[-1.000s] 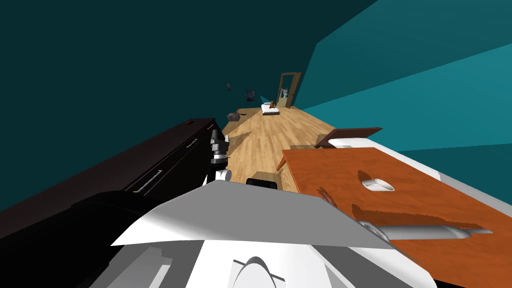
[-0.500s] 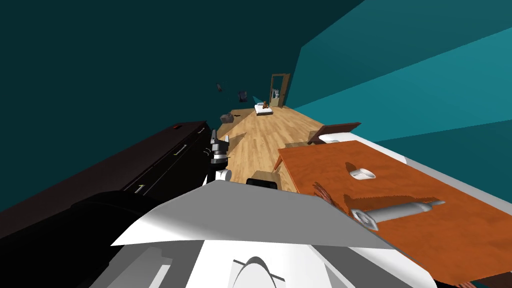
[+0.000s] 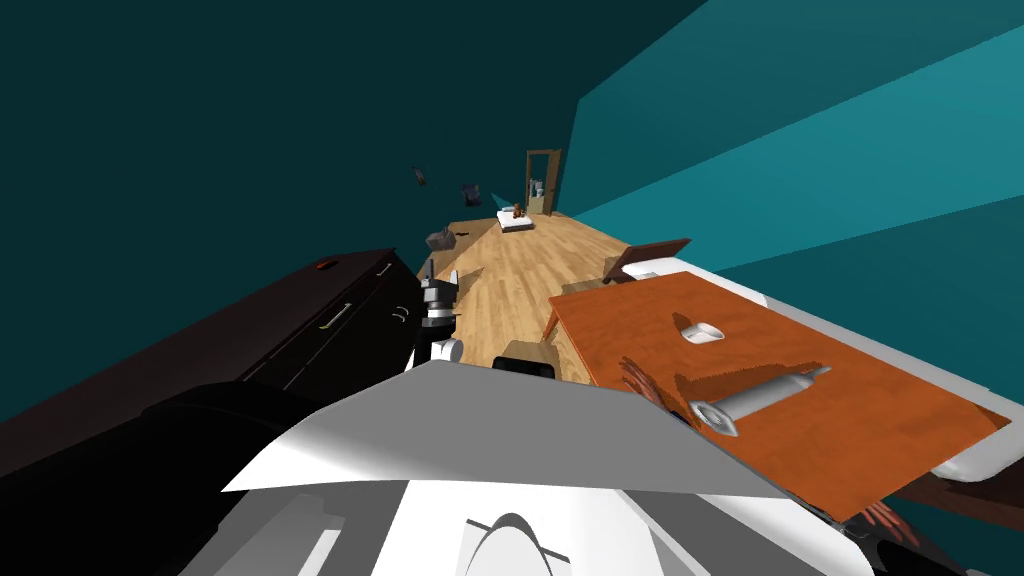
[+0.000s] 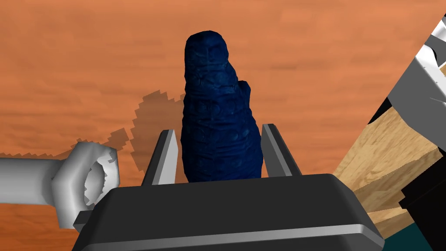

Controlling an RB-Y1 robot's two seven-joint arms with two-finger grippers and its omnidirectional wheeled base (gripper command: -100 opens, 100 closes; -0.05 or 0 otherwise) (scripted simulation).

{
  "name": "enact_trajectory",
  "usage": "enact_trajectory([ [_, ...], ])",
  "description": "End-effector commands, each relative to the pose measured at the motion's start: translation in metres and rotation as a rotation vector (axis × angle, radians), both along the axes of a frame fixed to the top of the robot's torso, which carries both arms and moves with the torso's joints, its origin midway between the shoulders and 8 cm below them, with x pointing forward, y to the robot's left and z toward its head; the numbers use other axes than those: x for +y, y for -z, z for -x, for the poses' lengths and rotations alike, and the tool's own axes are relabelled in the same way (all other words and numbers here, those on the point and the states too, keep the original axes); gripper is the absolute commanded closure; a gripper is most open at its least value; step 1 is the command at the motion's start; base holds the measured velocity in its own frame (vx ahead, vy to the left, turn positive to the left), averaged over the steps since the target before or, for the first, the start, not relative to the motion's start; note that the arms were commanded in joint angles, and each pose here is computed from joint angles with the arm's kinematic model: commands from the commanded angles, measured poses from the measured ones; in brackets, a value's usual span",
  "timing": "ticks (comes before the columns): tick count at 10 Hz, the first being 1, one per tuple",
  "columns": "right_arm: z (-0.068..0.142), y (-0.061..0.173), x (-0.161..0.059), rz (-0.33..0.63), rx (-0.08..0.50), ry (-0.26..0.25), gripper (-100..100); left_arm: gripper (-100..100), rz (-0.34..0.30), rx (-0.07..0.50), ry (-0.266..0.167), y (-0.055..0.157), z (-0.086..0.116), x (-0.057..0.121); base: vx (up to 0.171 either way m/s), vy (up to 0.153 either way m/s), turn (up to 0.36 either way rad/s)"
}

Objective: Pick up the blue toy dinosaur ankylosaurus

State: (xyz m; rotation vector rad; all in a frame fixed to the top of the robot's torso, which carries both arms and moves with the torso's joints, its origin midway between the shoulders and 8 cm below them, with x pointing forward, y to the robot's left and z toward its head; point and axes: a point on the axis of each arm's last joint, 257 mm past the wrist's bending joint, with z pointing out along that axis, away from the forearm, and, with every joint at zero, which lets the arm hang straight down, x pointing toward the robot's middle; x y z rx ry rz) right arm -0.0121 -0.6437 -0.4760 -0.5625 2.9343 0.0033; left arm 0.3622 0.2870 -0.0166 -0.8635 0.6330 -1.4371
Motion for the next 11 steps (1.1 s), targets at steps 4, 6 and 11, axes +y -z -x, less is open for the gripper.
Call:
enact_trajectory([
  [4,-0.021,-0.005,-0.005,0.003,0.016,-0.059,100,0,0.0,0.0,0.0,0.0,0.0,0.0,0.035,0.018,-0.174],
  [6,-0.013,-0.007,-0.013,0.026,0.053,-0.095,100,0,0.0,0.0,0.0,0.0,0.0,0.0,0.016,0.012,0.002],
  [11,-0.033,-0.016,-0.027,0.051,0.064,-0.124,100,0,0.0,0.0,0.0,0.0,0.0,0.0,0.026,0.016,-0.135],
])
